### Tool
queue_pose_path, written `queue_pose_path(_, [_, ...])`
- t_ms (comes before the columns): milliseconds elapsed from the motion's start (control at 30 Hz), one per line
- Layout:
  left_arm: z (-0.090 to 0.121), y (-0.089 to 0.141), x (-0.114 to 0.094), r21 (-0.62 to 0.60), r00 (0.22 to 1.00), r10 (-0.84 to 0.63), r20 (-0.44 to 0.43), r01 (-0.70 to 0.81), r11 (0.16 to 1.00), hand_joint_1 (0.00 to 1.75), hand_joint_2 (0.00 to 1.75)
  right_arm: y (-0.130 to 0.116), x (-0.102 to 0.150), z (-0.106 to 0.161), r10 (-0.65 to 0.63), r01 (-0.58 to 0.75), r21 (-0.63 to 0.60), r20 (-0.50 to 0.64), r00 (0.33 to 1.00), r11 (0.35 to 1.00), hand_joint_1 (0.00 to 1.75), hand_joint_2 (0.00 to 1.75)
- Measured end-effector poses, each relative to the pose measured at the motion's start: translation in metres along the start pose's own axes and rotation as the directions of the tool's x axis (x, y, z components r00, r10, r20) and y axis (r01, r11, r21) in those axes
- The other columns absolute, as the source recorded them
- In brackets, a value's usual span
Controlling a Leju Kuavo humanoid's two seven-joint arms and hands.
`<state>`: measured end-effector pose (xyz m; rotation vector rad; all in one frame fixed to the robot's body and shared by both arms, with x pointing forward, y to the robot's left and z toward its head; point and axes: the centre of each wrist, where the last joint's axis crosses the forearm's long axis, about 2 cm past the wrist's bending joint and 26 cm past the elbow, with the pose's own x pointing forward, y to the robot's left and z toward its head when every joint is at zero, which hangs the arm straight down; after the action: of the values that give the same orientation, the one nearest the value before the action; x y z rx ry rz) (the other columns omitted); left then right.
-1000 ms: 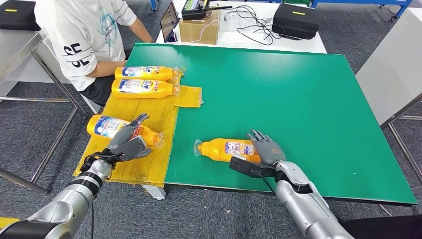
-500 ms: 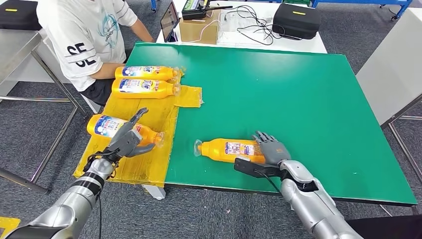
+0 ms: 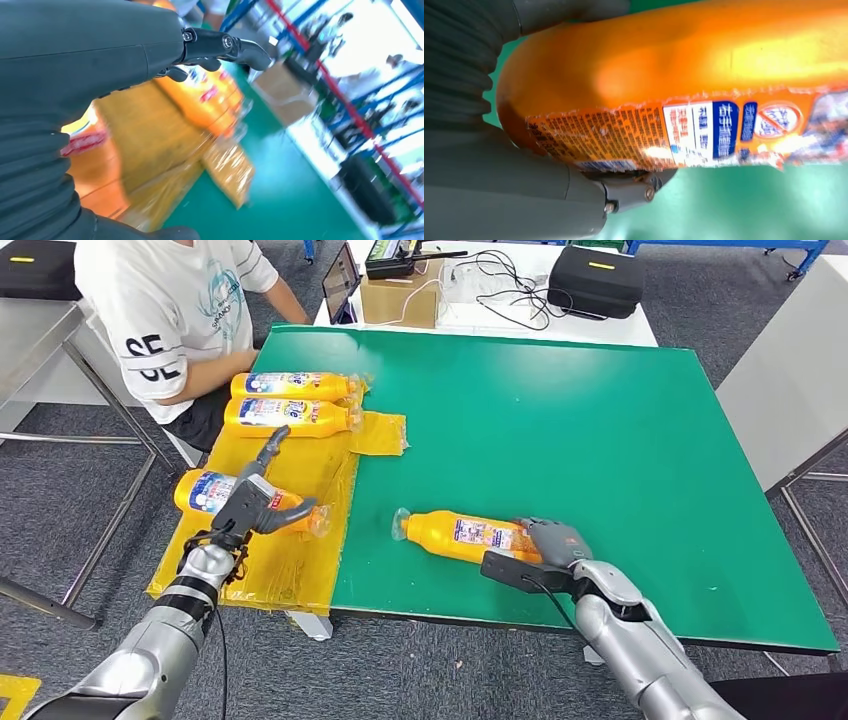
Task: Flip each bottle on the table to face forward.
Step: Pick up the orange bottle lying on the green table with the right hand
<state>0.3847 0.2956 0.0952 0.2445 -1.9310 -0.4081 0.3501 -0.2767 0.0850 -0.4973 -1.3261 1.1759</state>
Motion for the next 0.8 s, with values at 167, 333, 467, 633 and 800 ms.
queue_pose_path(167, [-0.010,-0.012,0.013,0.073,0.999,0.037,0.032,-0.039,0.997,0.00,1.75,0.021,0.017,0.004,-0.183,0.192,-0.167,0.064,0.981,0.967,1.75,1.75])
queue_pose_path(333, [-0.016,-0.029,0.025,0.145,0.993,0.113,0.022,-0.115,0.983,0.00,1.75,0.028,0.045,0.001,-0.347,0.390,-0.370,0.179,0.920,0.843,1.75,1.75])
queue_pose_path(467, [-0.019,-0.042,0.032,0.165,0.985,0.173,0.009,-0.172,0.971,0.00,1.75,0.028,0.067,-0.003,-0.421,0.493,-0.438,0.257,0.870,0.752,1.75,1.75])
queue_pose_path(633, [-0.023,-0.062,0.042,0.158,0.960,0.281,-0.011,-0.276,0.948,0.00,1.75,0.034,0.101,-0.008,-0.440,0.550,-0.470,0.331,0.835,0.690,1.75,1.75])
queue_pose_path(800, [-0.025,-0.078,0.051,0.127,0.932,0.361,-0.024,-0.355,0.926,0.00,1.75,0.040,0.128,-0.014,-0.473,0.599,-0.454,0.369,0.800,0.660,1.75,1.75])
